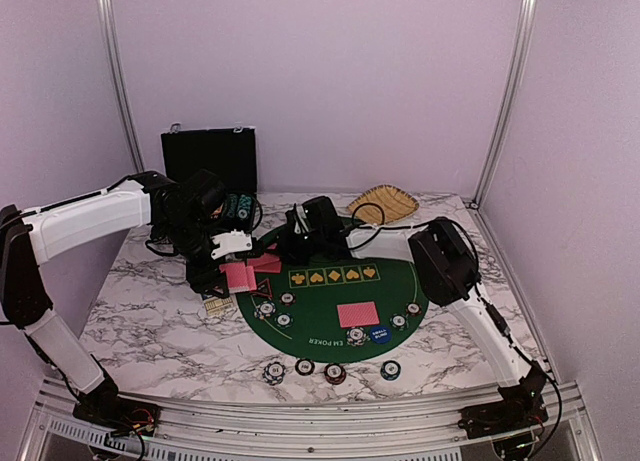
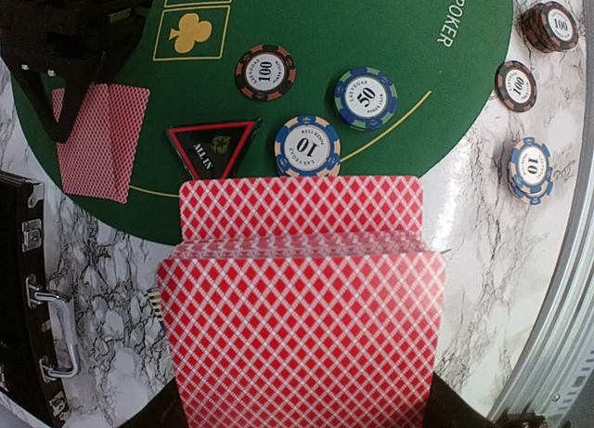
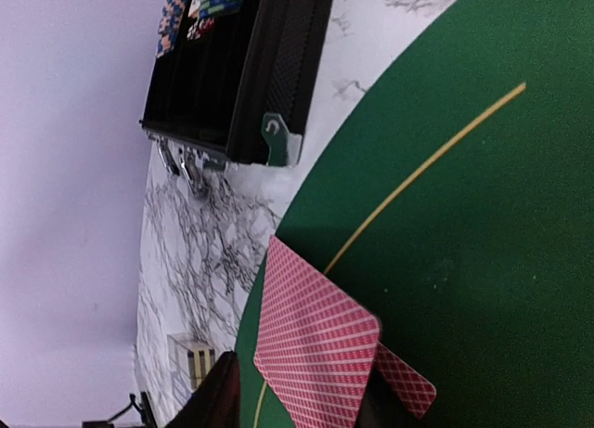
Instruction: Distribute texas hold em gaming equipment
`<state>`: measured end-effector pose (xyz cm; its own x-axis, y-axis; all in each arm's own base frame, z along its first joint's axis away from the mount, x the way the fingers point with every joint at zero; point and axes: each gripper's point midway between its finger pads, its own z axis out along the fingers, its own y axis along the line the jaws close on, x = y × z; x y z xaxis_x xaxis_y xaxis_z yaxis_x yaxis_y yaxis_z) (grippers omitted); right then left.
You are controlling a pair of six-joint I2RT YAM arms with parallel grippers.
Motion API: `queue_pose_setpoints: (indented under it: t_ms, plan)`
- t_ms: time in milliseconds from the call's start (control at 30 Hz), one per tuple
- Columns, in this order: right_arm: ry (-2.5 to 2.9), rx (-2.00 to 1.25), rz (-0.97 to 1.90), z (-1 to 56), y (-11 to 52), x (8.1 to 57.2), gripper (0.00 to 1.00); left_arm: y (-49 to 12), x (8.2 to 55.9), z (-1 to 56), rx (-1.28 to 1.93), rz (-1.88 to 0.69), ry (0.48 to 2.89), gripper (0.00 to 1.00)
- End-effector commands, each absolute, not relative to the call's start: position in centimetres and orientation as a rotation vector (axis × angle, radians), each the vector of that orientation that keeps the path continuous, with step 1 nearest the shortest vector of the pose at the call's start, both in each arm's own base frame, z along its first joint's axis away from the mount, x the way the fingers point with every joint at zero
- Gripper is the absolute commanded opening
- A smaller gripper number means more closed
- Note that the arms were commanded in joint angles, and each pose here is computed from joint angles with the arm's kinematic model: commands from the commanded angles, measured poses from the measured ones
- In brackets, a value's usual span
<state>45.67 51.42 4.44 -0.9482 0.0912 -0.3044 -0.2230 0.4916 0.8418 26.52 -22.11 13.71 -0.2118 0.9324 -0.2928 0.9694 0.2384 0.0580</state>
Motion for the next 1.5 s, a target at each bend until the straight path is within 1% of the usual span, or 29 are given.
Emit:
queue_pose_setpoints:
  t_ms: [0,133,267,500,667,867,1000,1133,1300,1467]
  plan:
    - [2.458,-0.181,1.281,4.6,51.1,45.5,0.45,-22.4,26.4,14.8,1.766,-0.215,2.221,0.0]
    - [2.446,-0.188,1.242,5.7,50.6,45.4,0.55,-22.3,26.3,14.8,1.766,-0.215,2.225,0.0]
    - [2.437,-0.202,1.202,6.7,50.2,45.4,0.7,-22.2,26.3,14.8,1.767,-0.21,2.226,0.0]
    - [2.416,-0.216,1.141,8.5,49.2,45.4,0.83,-22.2,26.2,15.1,1.759,-0.21,2.226,0.0]
    - [2.385,-0.207,1.155,10.3,48.0,44.7,0.86,-22.1,26.3,15.2,1.758,-0.202,2.227,0.0]
    - [2.317,-0.19,1.262,13.2,46.5,42.1,0.91,-22.2,26.4,15.2,1.758,-0.208,2.227,0.0]
    - [2.276,-0.195,1.417,14.9,46.0,38.7,0.94,-22.3,26.5,15.2,1.76,-0.209,2.221,0.0]
    - [2.254,-0.237,1.549,15.4,46.5,34.6,0.98,-22.4,26.5,15.4,1.762,-0.207,2.214,0.0]
    - [2.207,-0.26,1.752,16.0,47.6,30.4,0.99,-22.5,26.5,15.5,1.76,-0.214,2.213,0.0]
    - [2.197,-0.301,1.87,15.8,49.6,27.5,0.99,-22.5,26.5,15.4,1.762,-0.216,2.213,0.0]
